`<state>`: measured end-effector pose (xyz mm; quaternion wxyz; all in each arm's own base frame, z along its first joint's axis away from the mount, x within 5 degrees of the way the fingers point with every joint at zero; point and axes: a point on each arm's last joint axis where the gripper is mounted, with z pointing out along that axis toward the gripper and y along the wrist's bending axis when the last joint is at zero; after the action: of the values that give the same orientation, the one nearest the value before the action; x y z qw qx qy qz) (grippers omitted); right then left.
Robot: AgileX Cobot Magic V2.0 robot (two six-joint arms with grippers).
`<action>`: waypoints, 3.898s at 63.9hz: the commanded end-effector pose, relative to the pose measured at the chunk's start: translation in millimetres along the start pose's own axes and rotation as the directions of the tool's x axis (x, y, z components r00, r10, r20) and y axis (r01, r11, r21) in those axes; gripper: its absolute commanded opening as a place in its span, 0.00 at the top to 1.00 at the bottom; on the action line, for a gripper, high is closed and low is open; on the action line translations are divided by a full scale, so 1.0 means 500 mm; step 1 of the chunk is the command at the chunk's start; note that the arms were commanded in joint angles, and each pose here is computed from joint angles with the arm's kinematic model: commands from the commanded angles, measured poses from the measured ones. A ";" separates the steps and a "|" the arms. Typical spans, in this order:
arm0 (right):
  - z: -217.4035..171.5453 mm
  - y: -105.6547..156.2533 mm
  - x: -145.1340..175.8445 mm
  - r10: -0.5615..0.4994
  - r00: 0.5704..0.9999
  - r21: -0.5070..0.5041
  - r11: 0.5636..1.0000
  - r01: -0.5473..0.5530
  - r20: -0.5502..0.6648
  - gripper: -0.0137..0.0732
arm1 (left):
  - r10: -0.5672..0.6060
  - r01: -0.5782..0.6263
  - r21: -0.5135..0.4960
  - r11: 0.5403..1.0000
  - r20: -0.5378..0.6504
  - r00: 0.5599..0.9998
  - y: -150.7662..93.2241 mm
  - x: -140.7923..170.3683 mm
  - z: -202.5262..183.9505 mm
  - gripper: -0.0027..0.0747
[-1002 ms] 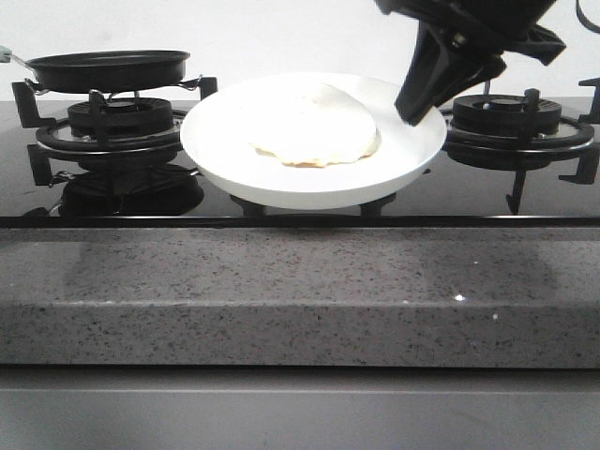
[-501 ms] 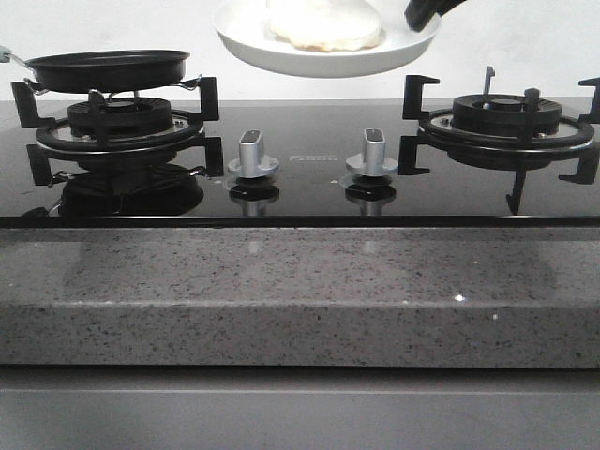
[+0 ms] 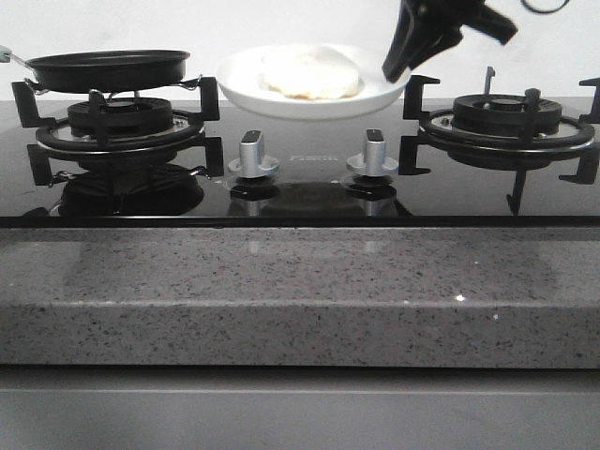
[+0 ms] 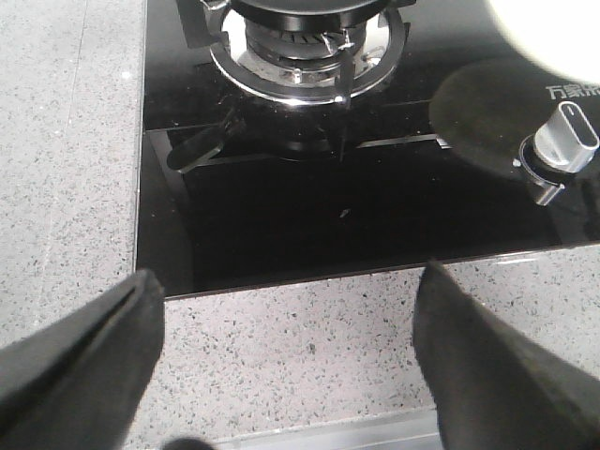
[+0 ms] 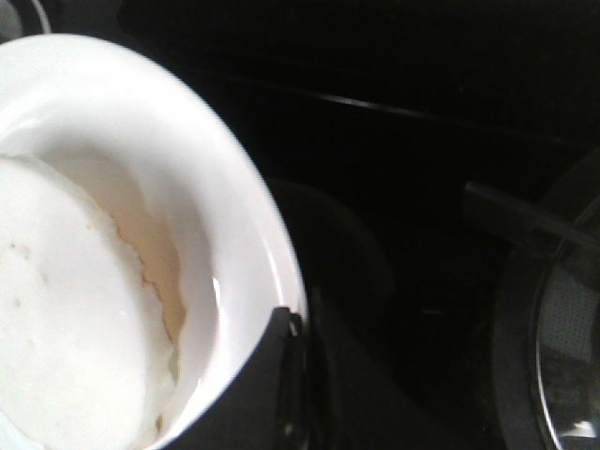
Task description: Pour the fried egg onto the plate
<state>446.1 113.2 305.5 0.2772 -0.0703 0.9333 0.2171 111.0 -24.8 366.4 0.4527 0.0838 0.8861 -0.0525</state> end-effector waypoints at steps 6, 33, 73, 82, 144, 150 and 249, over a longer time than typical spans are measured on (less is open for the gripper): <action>-0.033 0.012 -0.032 0.031 0.993 -0.034 0.999 -0.027 0.114 0.92 | -0.010 0.009 0.013 1.000 0.111 0.994 -0.003 -0.026 -0.012 0.28; -0.017 0.005 -0.032 0.040 0.993 -0.030 0.999 -0.037 0.114 0.52 | -0.010 0.009 0.013 1.000 0.112 0.994 -0.003 -0.026 -0.012 0.28; -0.246 0.124 0.069 -0.189 0.946 0.003 0.981 0.195 0.263 0.43 | -0.015 0.013 0.018 1.000 0.102 0.995 -0.003 -0.025 -0.012 0.28; -0.292 0.123 0.143 -0.194 0.950 0.014 0.980 0.196 0.246 0.43 | -0.015 0.013 0.018 1.000 0.102 0.995 -0.003 -0.025 -0.012 0.28; -0.435 0.088 0.540 -0.231 0.940 0.021 0.972 0.233 0.250 0.43 | -0.015 0.013 0.018 1.000 0.102 0.995 -0.003 -0.025 -0.012 0.30; -0.435 0.088 0.541 -0.232 0.940 0.021 0.972 0.234 0.251 0.52 | -0.015 0.013 0.018 1.000 0.102 0.995 -0.003 -0.025 -0.012 0.42; -0.435 0.088 0.542 -0.232 0.941 0.018 0.972 0.234 0.246 0.92 | -0.082 0.130 -0.047 0.990 0.556 0.827 0.022 0.230 0.041 0.99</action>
<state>100.8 52.4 325.4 0.3824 -0.1590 0.8911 0.1856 66.5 -6.5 256.8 0.6347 0.0155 0.7710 -0.0490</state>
